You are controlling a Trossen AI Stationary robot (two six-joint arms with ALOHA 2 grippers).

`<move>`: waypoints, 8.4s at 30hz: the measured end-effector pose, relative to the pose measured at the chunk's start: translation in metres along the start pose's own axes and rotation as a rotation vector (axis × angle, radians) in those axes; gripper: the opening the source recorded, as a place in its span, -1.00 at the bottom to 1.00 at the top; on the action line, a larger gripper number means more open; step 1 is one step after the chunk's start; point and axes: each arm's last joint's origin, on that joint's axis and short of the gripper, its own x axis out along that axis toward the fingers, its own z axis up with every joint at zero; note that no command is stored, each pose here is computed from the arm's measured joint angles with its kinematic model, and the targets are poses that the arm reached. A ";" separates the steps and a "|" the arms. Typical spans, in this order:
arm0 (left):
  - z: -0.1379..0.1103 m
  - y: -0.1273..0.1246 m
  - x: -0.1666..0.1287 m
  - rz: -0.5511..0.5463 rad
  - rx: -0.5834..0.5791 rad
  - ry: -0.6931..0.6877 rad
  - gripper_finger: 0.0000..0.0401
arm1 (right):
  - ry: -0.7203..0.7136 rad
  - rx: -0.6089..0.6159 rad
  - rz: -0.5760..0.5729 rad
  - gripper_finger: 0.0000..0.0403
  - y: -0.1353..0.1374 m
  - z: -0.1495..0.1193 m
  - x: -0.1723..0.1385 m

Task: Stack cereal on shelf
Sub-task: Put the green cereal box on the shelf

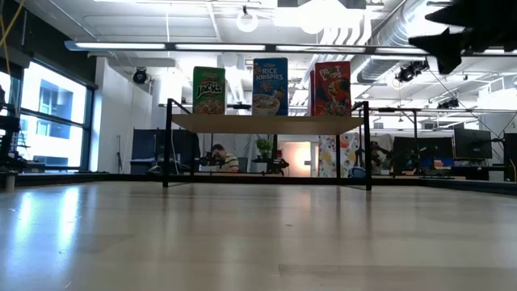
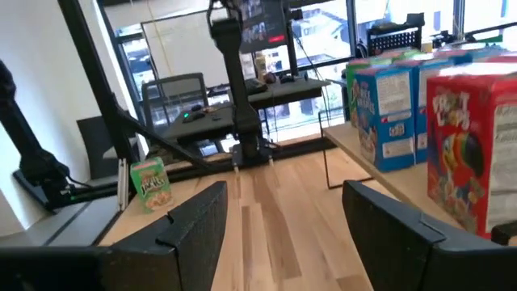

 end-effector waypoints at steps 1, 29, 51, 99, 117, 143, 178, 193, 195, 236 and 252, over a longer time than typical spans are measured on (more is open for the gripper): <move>0.000 0.000 0.000 0.000 0.000 0.000 0.18 | 0.001 0.000 0.000 0.18 -0.001 -0.004 0.002; 0.000 0.000 0.000 0.000 0.000 0.000 0.18 | 0.136 0.008 -0.040 0.18 -0.014 -0.066 0.020; 0.000 0.000 0.000 0.000 0.000 0.000 0.18 | 0.140 0.028 -0.036 0.18 -0.014 -0.066 0.020; -0.038 -0.078 -0.025 -0.045 -0.882 0.403 0.18 | 0.141 0.027 -0.036 0.18 -0.014 -0.066 0.020; -0.087 -0.164 -0.032 0.055 -1.183 0.697 0.18 | 0.141 0.027 -0.036 0.18 -0.014 -0.066 0.020; -0.167 -0.247 -0.097 0.266 -1.355 0.900 0.18 | 0.141 0.027 -0.035 0.18 -0.014 -0.066 0.020; -0.201 -0.324 -0.072 0.474 -1.311 1.082 0.53 | 0.141 0.027 -0.036 0.18 -0.014 -0.066 0.020; -0.217 -0.339 -0.055 0.604 -1.232 1.024 0.57 | 0.141 0.027 -0.036 0.18 -0.014 -0.066 0.020; -0.219 -0.342 -0.052 0.617 -1.225 1.022 0.57 | 0.141 0.027 -0.036 0.18 -0.014 -0.066 0.020; -0.214 -0.340 -0.042 0.626 -1.220 1.049 -0.03 | 0.140 0.027 -0.036 0.18 -0.014 -0.066 0.020; -0.210 -0.336 -0.045 0.577 -1.212 1.025 -0.23 | 0.140 0.027 -0.036 0.18 -0.014 -0.066 0.020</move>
